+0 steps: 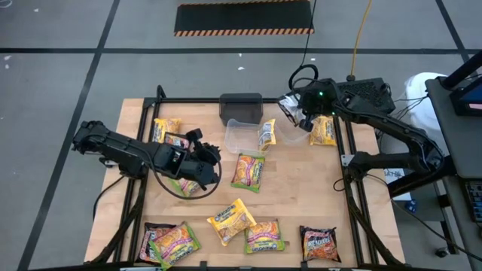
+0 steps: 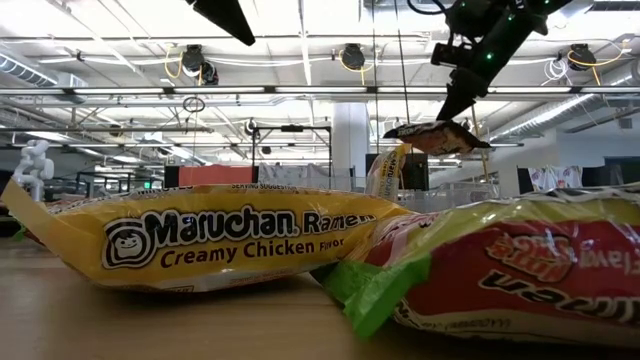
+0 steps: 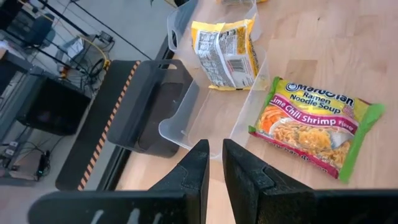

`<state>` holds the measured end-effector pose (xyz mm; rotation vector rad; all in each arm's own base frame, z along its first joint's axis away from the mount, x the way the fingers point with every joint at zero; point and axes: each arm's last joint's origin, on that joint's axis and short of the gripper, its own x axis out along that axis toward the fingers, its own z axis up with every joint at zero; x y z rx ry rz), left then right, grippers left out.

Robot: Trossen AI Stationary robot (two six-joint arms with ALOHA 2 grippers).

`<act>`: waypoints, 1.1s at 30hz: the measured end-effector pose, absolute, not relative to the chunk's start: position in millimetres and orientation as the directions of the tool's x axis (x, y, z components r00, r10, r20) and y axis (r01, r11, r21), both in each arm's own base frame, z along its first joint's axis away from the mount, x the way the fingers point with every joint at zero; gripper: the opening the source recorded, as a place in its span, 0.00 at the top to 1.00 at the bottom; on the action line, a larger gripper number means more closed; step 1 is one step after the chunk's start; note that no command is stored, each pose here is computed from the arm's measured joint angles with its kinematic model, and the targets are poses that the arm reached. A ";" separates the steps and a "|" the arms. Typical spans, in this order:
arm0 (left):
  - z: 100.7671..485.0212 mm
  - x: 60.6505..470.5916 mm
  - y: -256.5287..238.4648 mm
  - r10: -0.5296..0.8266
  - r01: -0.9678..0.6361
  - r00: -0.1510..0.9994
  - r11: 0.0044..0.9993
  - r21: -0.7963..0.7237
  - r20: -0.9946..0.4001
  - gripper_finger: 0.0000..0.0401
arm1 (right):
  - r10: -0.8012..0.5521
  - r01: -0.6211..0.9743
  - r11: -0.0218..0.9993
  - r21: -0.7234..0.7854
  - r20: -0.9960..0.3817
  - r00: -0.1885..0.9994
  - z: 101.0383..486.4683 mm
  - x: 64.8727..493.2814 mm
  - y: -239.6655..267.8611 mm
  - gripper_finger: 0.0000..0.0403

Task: Sort Maruchan noodles
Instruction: Put the black noodle pack into the right transparent bin

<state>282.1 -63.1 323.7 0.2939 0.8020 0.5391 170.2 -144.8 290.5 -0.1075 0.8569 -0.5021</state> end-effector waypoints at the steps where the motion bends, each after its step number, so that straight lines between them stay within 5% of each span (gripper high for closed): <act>1: 323.8 282.3 -62.8 0.561 -0.345 0.571 0.827 0.444 -0.599 0.87 | -0.465 0.380 0.879 -0.288 -0.697 0.546 290.5 170.2 -144.8 1.00; 12: 325.6 288.1 -46.2 0.590 -0.374 0.557 0.807 0.458 -0.585 0.87 | -0.463 0.371 0.881 -0.295 -0.697 0.547 290.4 170.3 -144.7 1.00; 24: 321.1 335.0 1.8 0.670 -0.137 0.590 0.634 0.761 -0.451 0.87 | -0.463 0.364 0.882 -0.299 -0.696 0.549 290.5 170.7 -144.5 1.00; 33: 291.6 370.8 49.2 0.673 0.004 0.591 0.549 0.836 -0.445 0.87 | -0.444 0.328 0.894 -0.304 -0.694 0.567 291.2 174.9 -138.4 1.00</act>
